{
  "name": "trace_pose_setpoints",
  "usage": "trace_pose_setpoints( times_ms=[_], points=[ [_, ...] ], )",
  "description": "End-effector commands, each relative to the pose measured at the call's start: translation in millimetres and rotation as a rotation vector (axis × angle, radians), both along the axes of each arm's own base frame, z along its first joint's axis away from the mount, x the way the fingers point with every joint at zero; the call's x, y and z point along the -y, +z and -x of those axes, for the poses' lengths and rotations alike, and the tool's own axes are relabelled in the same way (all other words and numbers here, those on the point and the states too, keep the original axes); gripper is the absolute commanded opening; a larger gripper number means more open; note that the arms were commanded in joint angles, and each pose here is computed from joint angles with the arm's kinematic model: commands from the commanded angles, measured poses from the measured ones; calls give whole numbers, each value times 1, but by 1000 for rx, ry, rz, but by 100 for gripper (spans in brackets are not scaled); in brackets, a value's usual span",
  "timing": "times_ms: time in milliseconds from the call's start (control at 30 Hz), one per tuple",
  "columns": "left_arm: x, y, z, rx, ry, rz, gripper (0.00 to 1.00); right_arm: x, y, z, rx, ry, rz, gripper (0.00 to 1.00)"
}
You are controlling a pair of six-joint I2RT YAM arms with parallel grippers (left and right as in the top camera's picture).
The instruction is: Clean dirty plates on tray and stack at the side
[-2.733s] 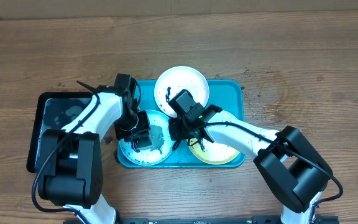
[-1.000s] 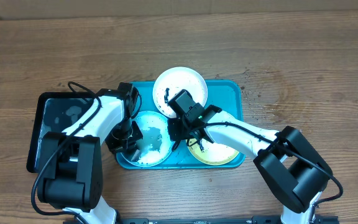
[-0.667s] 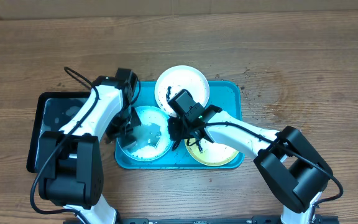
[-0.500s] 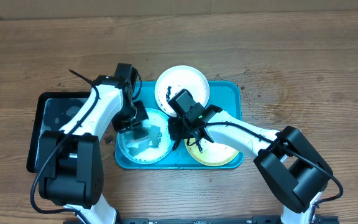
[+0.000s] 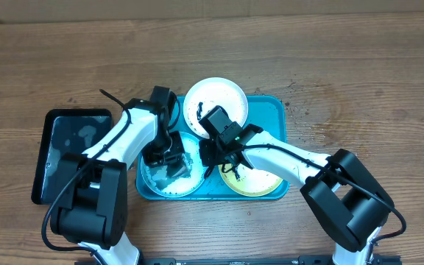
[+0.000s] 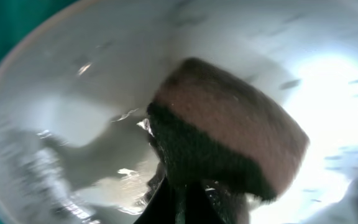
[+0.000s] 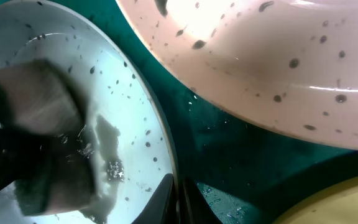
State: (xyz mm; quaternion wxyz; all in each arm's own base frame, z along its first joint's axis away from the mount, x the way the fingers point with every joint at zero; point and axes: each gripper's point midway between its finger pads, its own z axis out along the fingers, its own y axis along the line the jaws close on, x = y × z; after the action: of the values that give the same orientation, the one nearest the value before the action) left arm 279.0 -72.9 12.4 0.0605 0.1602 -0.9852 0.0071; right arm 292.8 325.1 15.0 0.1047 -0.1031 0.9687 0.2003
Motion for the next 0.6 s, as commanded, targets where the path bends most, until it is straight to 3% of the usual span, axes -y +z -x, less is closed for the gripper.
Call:
trace_pose_setpoints(
  times_ms=[0,67,200,567],
  points=[
    [-53,-6,24,-69,10,-267,4,5,-2,-3,9,-11,17,5],
    [-69,1,24,-73,38,-345,4,5,-2,-3,10,-11,15,5],
    [-75,14,19,-74,45,-377,4,5,-2,-4,15,-13,17,4],
    [-59,89,-44,123,151,-243,4,-5,16,-11,89,80,12,4]
  ],
)
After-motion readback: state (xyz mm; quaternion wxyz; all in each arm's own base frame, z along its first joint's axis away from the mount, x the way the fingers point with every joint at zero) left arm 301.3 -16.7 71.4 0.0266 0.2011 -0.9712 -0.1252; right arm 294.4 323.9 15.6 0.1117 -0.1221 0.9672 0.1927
